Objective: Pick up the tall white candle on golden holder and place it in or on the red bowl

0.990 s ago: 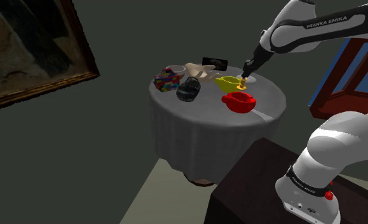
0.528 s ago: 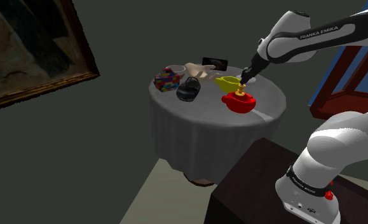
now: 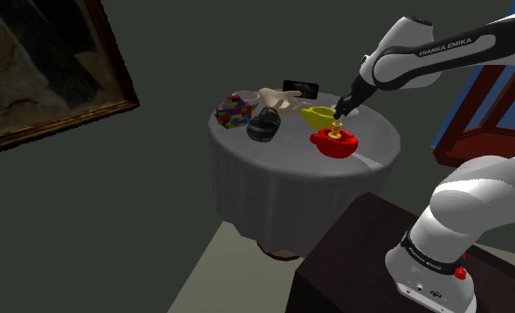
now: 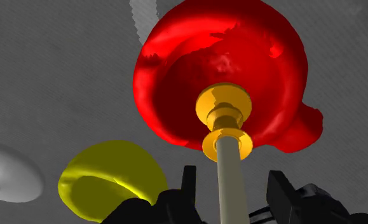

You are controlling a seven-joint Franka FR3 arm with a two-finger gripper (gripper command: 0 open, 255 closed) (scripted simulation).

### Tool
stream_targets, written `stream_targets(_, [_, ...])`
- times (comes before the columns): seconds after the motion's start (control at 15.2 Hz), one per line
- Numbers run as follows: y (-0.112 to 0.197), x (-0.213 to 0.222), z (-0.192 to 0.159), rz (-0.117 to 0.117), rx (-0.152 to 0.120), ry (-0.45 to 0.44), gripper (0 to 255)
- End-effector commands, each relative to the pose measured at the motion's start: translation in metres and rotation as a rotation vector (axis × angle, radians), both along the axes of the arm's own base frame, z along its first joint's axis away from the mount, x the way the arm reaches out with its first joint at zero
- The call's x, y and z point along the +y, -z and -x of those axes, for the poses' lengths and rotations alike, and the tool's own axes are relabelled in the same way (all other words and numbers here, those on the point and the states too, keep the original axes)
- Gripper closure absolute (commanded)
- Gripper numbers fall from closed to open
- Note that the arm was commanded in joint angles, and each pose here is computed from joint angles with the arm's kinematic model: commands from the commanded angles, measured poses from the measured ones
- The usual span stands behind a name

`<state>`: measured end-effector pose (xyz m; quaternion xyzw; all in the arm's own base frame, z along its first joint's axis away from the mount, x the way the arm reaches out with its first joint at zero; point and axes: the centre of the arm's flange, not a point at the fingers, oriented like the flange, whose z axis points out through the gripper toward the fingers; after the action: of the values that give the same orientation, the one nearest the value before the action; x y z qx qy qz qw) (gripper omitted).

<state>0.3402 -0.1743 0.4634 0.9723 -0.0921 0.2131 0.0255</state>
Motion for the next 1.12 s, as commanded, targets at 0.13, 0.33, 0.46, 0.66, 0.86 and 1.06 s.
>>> stream_targets(0.13, [0.000, 0.000, 0.000, 0.000, 0.000, 0.000, 0])
stream_targets(0.33, [-0.012, 0.001, 0.005, 0.000, 0.000, 0.000, 0])
stream_targets(0.46, [-0.036, 0.004, 0.016, 0.000, 0.000, 0.000, 0])
stream_targets(0.66, [-0.045, 0.004, 0.021, 0.000, 0.000, 0.000, 0])
stream_targets(0.86, [-0.045, 0.004, 0.020, 0.000, 0.000, 0.000, 0])
stream_targets(1.06, [-0.045, 0.004, 0.020, 0.000, 0.000, 0.000, 0])
